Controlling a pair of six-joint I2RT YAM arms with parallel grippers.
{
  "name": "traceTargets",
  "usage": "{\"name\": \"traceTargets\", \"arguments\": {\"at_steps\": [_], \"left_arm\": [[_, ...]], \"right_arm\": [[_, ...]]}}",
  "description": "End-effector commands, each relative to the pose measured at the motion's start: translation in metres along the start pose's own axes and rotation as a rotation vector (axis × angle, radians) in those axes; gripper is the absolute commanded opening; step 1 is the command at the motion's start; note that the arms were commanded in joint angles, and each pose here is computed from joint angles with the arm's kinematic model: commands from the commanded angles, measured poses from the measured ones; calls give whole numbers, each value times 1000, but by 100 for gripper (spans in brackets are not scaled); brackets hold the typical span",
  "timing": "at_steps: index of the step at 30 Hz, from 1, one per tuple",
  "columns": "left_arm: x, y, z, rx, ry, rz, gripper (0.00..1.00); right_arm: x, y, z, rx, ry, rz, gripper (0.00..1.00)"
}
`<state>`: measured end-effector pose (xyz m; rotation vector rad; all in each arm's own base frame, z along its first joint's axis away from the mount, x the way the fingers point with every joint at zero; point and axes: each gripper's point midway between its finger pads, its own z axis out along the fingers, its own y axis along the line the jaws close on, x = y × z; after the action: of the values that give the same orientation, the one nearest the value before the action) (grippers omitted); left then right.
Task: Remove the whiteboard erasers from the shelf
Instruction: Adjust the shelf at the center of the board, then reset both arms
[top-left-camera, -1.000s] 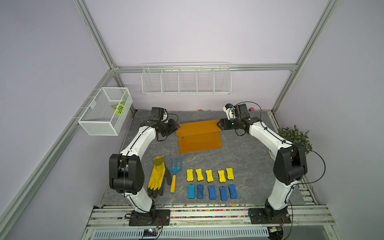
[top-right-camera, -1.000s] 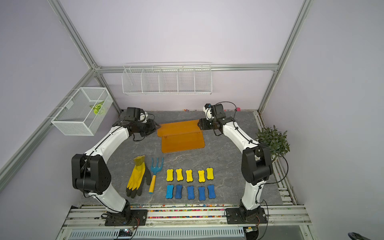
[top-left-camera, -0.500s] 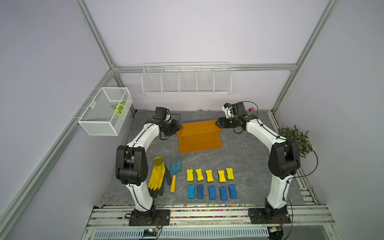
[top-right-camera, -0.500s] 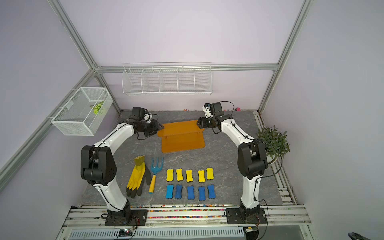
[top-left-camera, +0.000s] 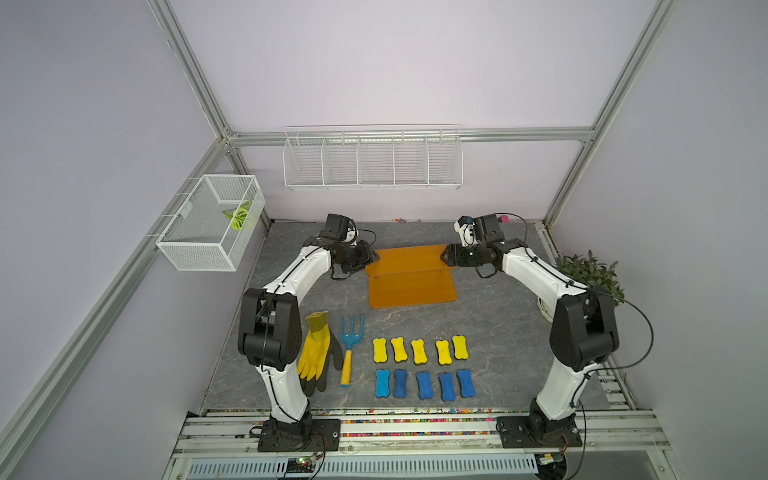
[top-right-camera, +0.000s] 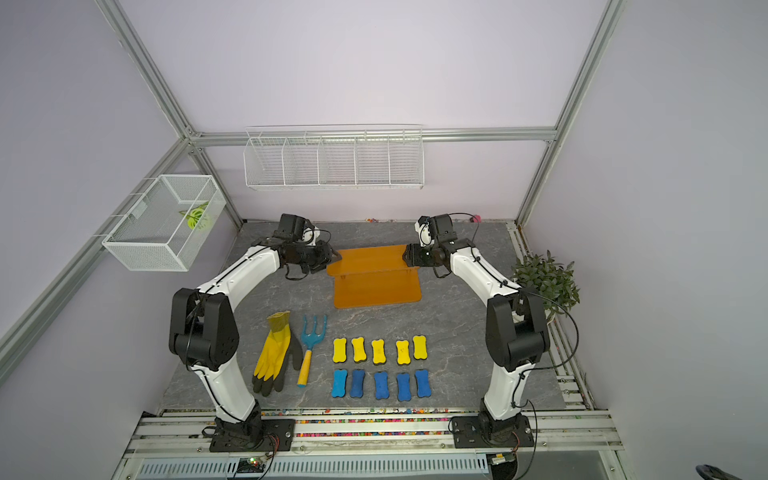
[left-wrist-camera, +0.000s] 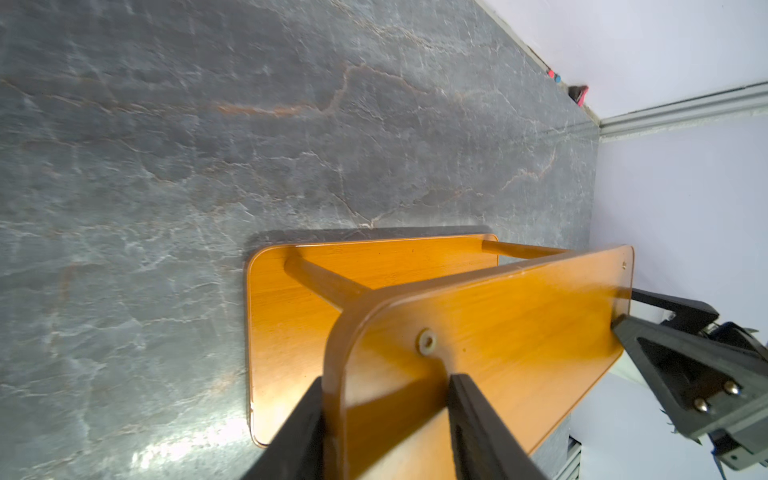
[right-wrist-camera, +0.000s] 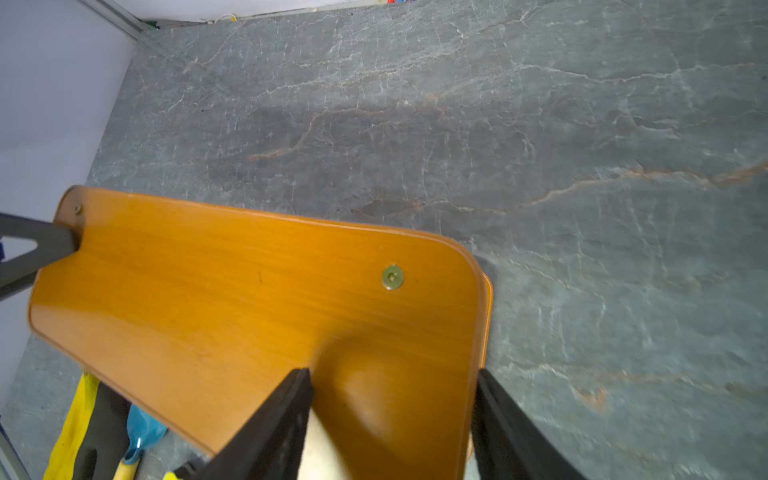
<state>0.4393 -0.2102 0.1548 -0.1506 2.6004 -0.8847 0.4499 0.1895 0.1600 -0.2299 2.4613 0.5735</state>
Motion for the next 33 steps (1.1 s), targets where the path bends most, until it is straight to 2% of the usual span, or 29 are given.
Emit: {"name": "traceTargets", "arguments": {"at_steps": [1,3,4,8,9,11,13,14,16,17,18,19,21,23,26,28,29,31,33], "left_arm": [[-10,4,-23,-90,-94,66,62],[-21,17,-52,-180,-213,92,93],[-26,21,-66,-212,-268,105,100],[-33,40,-124,-344,-550,149,100],[-31,44,-134,-354,-617,178,100],[-22,53,-145,-372,-706,259,100],[2,89,-142,-469,-738,292,100],[9,106,-144,-527,-780,312,99],[29,119,-127,-532,-732,552,89],[34,127,-124,-536,-757,623,86],[36,139,-124,-531,-789,621,85],[38,144,-118,-494,-790,635,85],[31,144,-109,-449,-802,669,86],[27,139,-102,-386,-790,711,86],[16,155,-107,-328,-853,613,87],[15,174,-109,-329,-876,537,86],[12,175,-109,-321,-891,535,89],[8,178,-105,-331,-849,516,93],[1,189,-110,-382,-878,452,100]], "right_arm": [[-13,0,-32,63,-70,-51,75],[-13,-12,-50,154,-94,-73,82],[-14,-16,-60,192,-119,-76,85],[5,-40,-98,332,-306,-67,93],[13,-44,-104,349,-368,-103,98],[41,-55,-102,377,-414,-185,98],[78,-65,-86,393,-358,-315,99],[91,-78,-78,442,-365,-335,98],[104,-118,-78,633,-423,-256,96],[105,-131,-78,699,-453,-261,97],[103,-144,-84,784,-465,-230,96],[101,-143,-87,787,-456,-239,96],[94,-139,-103,745,-629,-250,97],[98,-150,-112,720,-707,-205,97],[105,-169,-96,640,-715,-125,98],[97,-171,-86,637,-751,-165,99],[103,-172,-79,628,-696,-160,99],[99,-174,-70,579,-574,-136,99],[90,-177,-61,523,-581,-131,99]]}}
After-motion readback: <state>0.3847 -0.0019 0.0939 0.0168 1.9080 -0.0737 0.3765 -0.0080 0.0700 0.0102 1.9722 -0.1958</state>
